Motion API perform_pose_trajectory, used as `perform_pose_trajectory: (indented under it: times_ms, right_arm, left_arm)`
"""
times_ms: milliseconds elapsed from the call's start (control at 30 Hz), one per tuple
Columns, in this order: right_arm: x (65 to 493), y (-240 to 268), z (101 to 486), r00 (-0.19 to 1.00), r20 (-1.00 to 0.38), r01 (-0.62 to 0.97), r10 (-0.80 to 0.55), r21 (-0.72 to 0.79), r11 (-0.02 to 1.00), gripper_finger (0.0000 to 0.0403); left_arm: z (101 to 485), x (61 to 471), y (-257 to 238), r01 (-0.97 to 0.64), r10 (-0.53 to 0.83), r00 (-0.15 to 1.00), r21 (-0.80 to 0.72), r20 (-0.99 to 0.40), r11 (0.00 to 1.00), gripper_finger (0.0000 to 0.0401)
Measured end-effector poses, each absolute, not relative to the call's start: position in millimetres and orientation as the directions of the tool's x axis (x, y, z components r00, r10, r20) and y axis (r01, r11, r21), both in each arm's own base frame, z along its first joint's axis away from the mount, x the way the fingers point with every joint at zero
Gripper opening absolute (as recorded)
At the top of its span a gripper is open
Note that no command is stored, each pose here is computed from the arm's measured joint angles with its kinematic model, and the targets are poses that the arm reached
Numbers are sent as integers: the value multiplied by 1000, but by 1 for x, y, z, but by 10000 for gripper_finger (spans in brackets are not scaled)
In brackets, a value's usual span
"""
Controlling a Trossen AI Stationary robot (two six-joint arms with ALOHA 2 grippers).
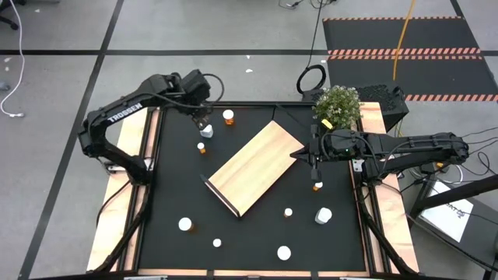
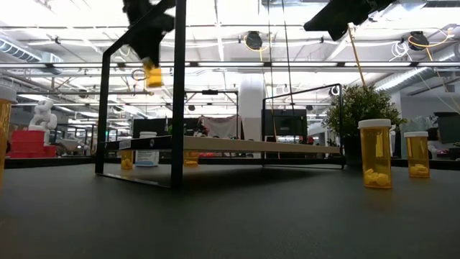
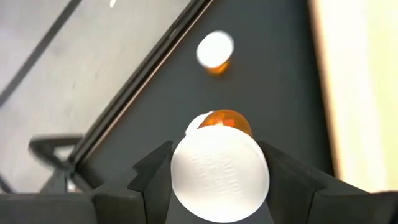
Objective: Pick and place medicine bottles onto shelf by color
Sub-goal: Put the large orange pill bottle on the shelf
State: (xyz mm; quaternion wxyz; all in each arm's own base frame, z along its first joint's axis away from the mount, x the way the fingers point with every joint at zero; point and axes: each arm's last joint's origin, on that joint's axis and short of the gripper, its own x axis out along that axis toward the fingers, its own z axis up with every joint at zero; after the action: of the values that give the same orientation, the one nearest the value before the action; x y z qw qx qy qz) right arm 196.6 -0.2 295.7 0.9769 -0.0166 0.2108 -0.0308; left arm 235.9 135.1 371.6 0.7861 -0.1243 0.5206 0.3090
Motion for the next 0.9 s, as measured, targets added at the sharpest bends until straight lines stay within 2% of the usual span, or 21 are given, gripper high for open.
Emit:
perform_pose_trajectory:
  times_ms: [200,467,667,900]
  right_arm:
    - [197,-1,296,908,-410,64,-80,-53,997,0]
    - [196,-3,295,898,-412,127,-152,-88,988,0]
    - [195,-3,292,883,-445,115,-153,-111,987,0]
    - [189,-3,288,854,-497,95,-152,-138,986,0]
  left_arm:
    - [384,279,120,-491,336,335,142,-880,860,208]
    - [380,350,102,-308,296,389,180,-872,934,207]
    - [368,397,93,-190,279,423,217,-862,958,207]
    - [338,429,101,-104,246,411,222,-878,969,208]
